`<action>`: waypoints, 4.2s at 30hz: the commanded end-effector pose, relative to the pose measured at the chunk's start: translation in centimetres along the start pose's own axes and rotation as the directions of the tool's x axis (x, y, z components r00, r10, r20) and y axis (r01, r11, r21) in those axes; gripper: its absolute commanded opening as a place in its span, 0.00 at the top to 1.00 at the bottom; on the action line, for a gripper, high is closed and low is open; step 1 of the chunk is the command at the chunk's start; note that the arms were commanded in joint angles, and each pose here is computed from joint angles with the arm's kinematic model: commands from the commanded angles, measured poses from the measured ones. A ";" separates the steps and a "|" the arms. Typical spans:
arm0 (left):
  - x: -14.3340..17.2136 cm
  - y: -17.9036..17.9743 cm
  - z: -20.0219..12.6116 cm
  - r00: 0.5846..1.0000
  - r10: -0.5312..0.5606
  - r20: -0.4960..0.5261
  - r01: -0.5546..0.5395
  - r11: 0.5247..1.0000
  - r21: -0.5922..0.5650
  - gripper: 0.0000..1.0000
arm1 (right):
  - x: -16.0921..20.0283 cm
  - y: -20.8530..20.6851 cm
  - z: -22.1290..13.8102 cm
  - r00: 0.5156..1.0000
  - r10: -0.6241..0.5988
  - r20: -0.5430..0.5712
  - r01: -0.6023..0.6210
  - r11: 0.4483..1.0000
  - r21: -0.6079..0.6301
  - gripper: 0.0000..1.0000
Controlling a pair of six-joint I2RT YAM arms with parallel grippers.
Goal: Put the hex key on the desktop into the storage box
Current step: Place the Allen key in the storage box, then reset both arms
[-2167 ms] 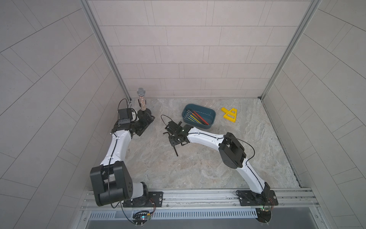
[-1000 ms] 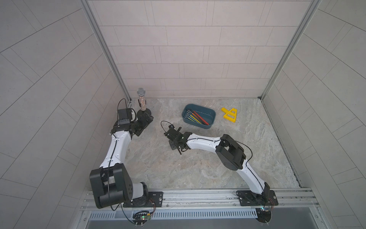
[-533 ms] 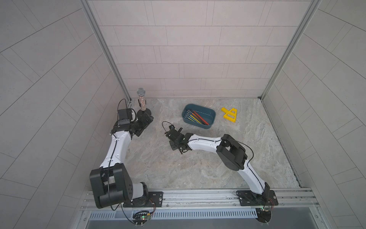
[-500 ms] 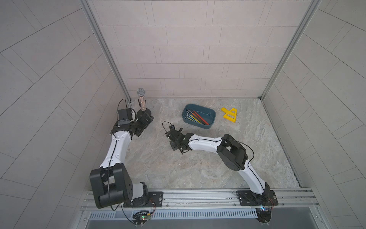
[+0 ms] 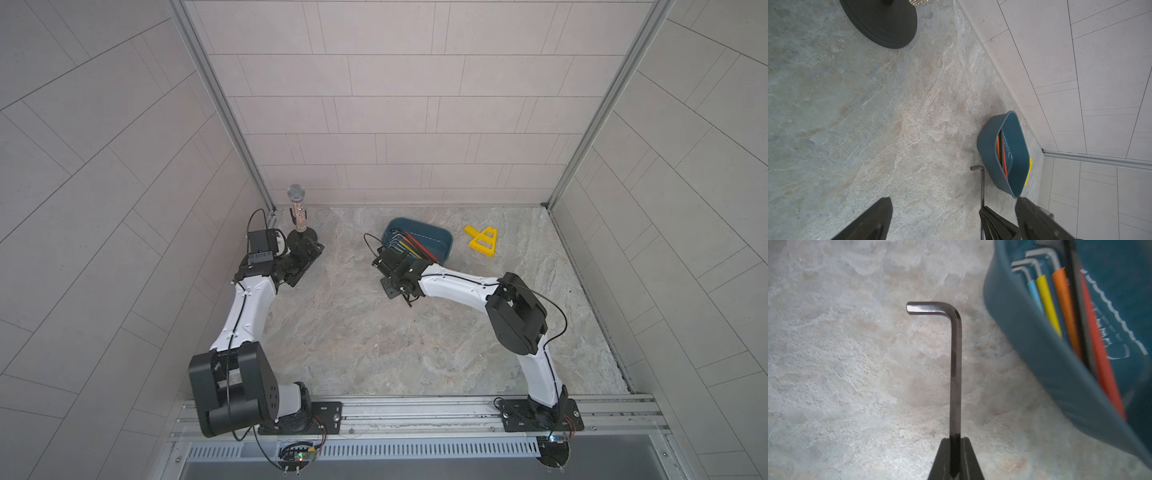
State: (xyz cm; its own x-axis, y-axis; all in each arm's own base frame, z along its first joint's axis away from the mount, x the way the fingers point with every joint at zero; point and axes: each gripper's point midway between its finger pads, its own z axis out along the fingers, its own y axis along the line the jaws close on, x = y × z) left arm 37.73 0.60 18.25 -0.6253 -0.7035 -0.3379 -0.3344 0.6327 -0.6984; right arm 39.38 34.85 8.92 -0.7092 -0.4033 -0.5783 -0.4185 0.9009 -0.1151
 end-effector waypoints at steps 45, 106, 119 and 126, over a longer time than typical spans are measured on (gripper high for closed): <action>-5.7 4.5 -3.8 0.894 0.193 0.405 -0.074 0.954 -0.290 0.00 | -10.5 -19.6 -4.8 0.976 0.013 0.217 -0.051 0.984 0.173 0.00; -0.1 8.6 5.4 0.581 0.719 0.383 -0.514 0.688 -0.512 0.00 | 16.9 -36.0 -7.9 0.757 0.245 0.605 -0.580 0.679 0.451 0.00; 0.0 8.3 5.8 0.578 0.726 0.371 -0.535 0.681 -0.499 0.00 | 16.9 -36.1 -7.9 0.761 0.243 0.602 -0.577 0.678 0.456 0.00; 1.0 7.2 7.2 0.568 0.759 0.318 -0.629 0.649 -0.428 0.00 | 16.9 -36.1 -7.9 0.761 0.242 0.601 -0.576 0.678 0.456 0.00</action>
State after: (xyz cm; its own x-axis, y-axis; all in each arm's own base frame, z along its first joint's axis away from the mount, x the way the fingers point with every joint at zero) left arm 39.00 3.26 8.22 -0.3734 -0.0557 -0.9260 -0.1950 0.9806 0.0196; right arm 38.17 -5.33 9.88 -0.2970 -0.0035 -0.9549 0.3608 0.9254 -0.1156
